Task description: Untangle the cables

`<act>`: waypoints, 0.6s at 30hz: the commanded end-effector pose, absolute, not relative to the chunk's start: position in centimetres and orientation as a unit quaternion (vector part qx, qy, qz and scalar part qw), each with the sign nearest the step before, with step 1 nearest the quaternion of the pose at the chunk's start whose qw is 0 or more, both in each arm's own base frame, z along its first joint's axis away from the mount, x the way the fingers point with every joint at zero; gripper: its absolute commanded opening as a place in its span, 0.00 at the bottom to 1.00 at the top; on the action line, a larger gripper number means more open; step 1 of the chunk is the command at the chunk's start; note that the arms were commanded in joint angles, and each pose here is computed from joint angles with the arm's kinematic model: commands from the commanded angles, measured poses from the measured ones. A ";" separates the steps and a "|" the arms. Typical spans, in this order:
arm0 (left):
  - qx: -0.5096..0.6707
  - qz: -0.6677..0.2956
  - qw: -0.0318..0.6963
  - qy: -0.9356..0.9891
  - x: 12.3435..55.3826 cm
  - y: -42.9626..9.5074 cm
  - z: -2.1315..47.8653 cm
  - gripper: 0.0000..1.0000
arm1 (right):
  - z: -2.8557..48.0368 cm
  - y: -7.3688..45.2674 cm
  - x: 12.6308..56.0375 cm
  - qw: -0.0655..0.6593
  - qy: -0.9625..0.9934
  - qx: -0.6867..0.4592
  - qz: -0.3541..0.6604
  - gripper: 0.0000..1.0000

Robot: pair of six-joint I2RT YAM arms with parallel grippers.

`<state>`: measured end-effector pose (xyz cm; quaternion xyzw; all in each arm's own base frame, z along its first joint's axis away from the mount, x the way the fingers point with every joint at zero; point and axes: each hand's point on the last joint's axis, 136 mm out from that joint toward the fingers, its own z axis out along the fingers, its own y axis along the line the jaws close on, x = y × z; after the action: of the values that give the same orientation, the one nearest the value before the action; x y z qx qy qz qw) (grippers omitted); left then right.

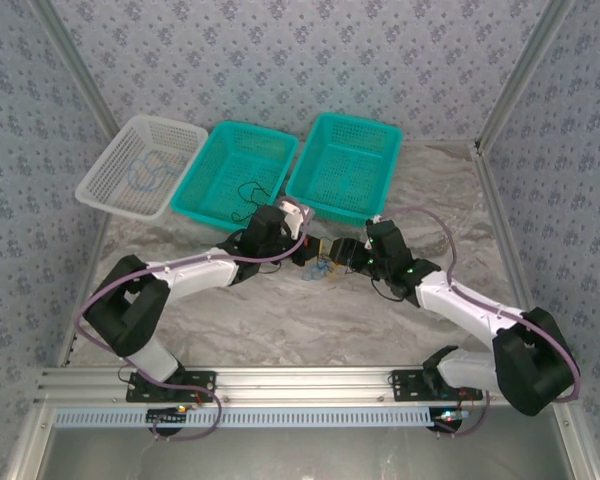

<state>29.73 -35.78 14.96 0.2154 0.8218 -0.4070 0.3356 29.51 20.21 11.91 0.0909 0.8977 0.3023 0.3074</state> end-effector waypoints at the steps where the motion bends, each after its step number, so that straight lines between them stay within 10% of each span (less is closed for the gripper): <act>1: 0.210 -0.435 0.350 0.803 29.8 -36.2 16.9 0.00 | 12.1 19.9 30.4 0.312 0.888 0.128 0.311 0.74; 18: 0.188 -0.471 0.362 0.782 29.8 -36.4 18.1 0.00 | 9.7 19.7 31.9 0.301 0.889 0.158 0.306 0.58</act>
<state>29.80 -36.14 15.82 0.1927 0.8088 -0.4374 0.3427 31.58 20.05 10.47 0.1466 0.8879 0.3170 0.2994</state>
